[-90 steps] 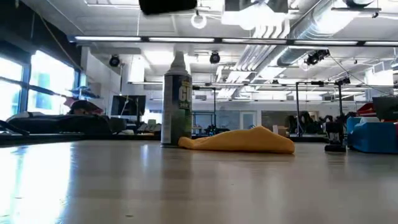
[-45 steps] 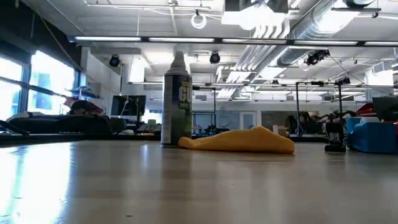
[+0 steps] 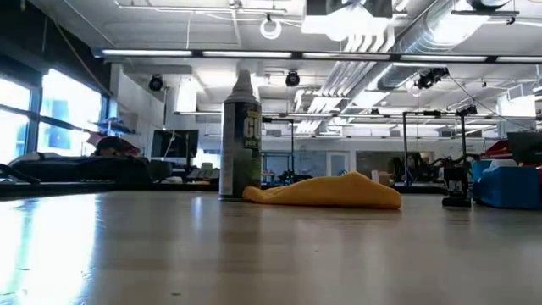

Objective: Apply microfiber cloth
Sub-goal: Spray the black cellphone using the spray bottle

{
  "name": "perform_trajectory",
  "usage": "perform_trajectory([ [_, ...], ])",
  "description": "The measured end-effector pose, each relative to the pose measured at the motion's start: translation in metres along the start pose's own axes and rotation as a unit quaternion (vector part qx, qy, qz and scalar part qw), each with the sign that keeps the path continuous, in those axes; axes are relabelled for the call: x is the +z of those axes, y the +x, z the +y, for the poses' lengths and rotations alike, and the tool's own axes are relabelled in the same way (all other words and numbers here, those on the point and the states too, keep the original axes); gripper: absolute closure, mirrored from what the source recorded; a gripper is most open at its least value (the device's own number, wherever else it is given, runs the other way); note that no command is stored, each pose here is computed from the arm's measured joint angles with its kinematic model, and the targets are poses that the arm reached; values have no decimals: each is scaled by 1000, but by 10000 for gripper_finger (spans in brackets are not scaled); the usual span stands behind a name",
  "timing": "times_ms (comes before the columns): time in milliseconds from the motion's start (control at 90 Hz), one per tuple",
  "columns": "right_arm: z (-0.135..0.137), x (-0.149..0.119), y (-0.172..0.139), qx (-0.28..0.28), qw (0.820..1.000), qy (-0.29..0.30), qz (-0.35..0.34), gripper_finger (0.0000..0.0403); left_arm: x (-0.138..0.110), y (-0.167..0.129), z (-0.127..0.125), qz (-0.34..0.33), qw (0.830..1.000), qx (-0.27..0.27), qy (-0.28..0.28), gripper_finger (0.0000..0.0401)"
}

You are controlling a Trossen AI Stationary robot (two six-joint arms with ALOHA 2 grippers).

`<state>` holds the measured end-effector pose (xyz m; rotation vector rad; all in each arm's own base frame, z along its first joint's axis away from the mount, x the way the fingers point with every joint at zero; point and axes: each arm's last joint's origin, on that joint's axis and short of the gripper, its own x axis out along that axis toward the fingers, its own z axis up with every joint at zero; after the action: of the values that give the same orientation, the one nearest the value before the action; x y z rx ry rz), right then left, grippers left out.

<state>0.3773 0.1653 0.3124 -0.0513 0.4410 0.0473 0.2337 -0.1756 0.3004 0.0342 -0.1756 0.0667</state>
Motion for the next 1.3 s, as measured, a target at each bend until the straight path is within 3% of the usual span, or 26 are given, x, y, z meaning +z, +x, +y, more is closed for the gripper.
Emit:
perform_trajectory([
  [500, 0, 0, 1, 1, 1000, 3, -2, 400, 12, -1, 1, -54, 998, -15, -26, 343],
  [922, 1, 15, -1, 6, 997, -17, -77, 402, 22, -2, 3, -106, 993, -40, -40, 341],
  [1300, -1, 18, -1, 3, 996, -24, -86, 402, 30, -3, 7, -150, 987, -43, -30, 341],
])
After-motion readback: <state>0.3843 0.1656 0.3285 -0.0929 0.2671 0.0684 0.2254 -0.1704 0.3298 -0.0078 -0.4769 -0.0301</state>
